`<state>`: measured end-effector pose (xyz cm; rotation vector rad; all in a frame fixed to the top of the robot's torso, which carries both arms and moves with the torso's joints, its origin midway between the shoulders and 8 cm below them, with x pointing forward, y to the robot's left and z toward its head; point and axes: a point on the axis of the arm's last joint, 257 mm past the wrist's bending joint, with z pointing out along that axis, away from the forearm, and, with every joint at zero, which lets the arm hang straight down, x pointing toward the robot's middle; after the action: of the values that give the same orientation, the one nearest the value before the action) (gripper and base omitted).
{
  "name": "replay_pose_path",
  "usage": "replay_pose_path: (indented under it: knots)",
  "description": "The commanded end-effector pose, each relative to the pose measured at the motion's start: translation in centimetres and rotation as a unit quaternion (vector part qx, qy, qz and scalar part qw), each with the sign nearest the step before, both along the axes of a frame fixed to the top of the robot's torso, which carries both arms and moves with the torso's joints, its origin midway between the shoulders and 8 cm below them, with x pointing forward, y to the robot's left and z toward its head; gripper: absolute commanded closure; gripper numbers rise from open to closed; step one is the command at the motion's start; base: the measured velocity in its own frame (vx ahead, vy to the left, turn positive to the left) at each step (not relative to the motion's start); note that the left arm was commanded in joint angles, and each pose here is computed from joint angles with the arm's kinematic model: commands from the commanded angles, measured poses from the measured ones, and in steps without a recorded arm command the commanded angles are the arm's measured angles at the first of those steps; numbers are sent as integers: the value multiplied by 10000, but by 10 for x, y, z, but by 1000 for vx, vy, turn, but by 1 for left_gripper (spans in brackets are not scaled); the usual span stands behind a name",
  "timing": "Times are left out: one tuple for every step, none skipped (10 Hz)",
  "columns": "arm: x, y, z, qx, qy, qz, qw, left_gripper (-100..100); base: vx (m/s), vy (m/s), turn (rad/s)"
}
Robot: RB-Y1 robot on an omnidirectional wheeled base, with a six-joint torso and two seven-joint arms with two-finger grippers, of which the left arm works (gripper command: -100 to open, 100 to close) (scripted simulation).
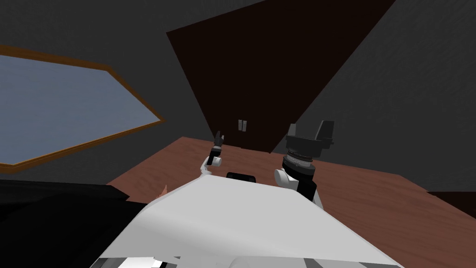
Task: Pull the door open
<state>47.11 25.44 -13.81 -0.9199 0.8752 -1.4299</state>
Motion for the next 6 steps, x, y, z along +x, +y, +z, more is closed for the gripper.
replay_pose_path:
  knots:
    - [9, 2, -11, 19, 144, -15, 9999, -100, 91, -48, -18]
    - [13, 2, -18, 31, 229, -24, 9997, -100, 87, -48, -19]
    - [18, 2, -25, 43, 315, -33, 9995, -100, 98, -33, -18]
    - [23, 2, -32, 56, 400, -40, 9992, -100, 99, -28, -17]
    - [27, 2, -38, 68, 483, -47, 9988, -100, 105, -29, -16]
    - [31, 2, -45, 79, 565, -54, 9984, -100, 107, -40, -19]
